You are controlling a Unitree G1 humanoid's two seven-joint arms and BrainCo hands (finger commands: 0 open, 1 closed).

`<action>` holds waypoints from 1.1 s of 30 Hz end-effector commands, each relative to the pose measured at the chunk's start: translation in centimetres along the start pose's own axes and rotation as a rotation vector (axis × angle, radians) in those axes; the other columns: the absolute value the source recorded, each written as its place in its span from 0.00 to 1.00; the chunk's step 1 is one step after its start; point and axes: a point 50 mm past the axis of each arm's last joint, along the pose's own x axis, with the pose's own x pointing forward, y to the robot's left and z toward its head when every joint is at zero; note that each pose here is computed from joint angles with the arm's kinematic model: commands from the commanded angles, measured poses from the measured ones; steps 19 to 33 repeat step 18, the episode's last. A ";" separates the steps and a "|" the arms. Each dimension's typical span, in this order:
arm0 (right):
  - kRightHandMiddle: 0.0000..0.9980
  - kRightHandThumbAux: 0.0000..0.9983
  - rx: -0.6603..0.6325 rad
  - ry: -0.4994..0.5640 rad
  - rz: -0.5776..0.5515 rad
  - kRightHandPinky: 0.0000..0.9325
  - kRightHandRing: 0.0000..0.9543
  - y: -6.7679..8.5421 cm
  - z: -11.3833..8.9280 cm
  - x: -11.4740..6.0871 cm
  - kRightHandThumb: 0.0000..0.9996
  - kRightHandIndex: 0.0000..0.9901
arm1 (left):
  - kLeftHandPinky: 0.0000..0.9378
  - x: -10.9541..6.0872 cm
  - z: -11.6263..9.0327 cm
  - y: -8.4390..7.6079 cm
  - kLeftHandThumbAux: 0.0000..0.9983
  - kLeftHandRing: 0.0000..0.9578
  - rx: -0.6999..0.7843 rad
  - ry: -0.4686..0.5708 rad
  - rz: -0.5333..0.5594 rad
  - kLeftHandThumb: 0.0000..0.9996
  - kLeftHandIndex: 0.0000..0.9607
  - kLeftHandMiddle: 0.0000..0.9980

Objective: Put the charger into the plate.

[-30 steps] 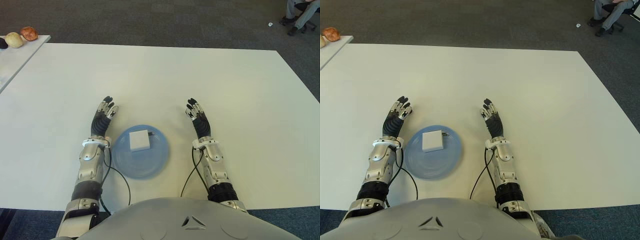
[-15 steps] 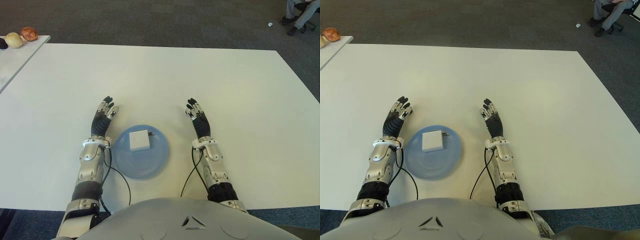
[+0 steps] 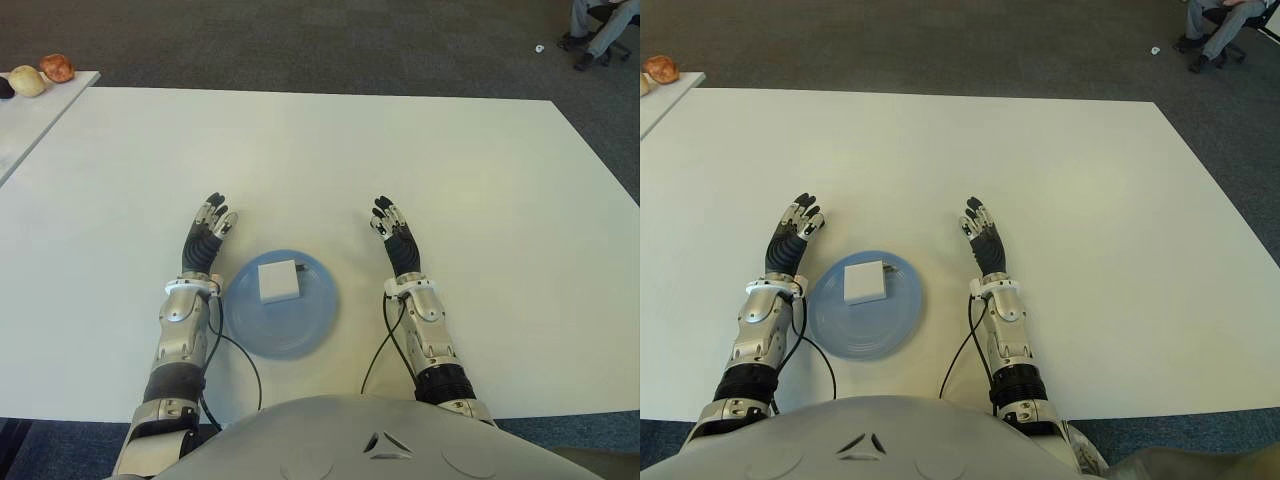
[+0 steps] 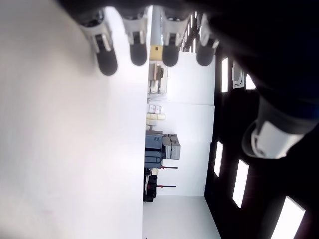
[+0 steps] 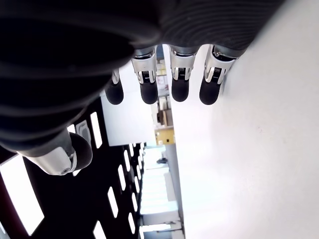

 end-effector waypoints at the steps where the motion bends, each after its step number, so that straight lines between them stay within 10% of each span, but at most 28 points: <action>1: 0.05 0.49 0.034 0.086 -0.010 0.07 0.04 0.2 -1.7 -0.8 0.00 0.05 | 0.02 -1.8 -3.1 -0.3 0.54 0.01 -0.020 0.162 -0.004 0.00 0.00 0.04; 33: 0.05 0.50 0.039 0.085 -0.007 0.06 0.04 0.2 -1.8 -0.7 0.00 0.04 | 0.02 -1.7 -3.3 -0.2 0.55 0.02 -0.016 0.163 0.000 0.00 0.00 0.04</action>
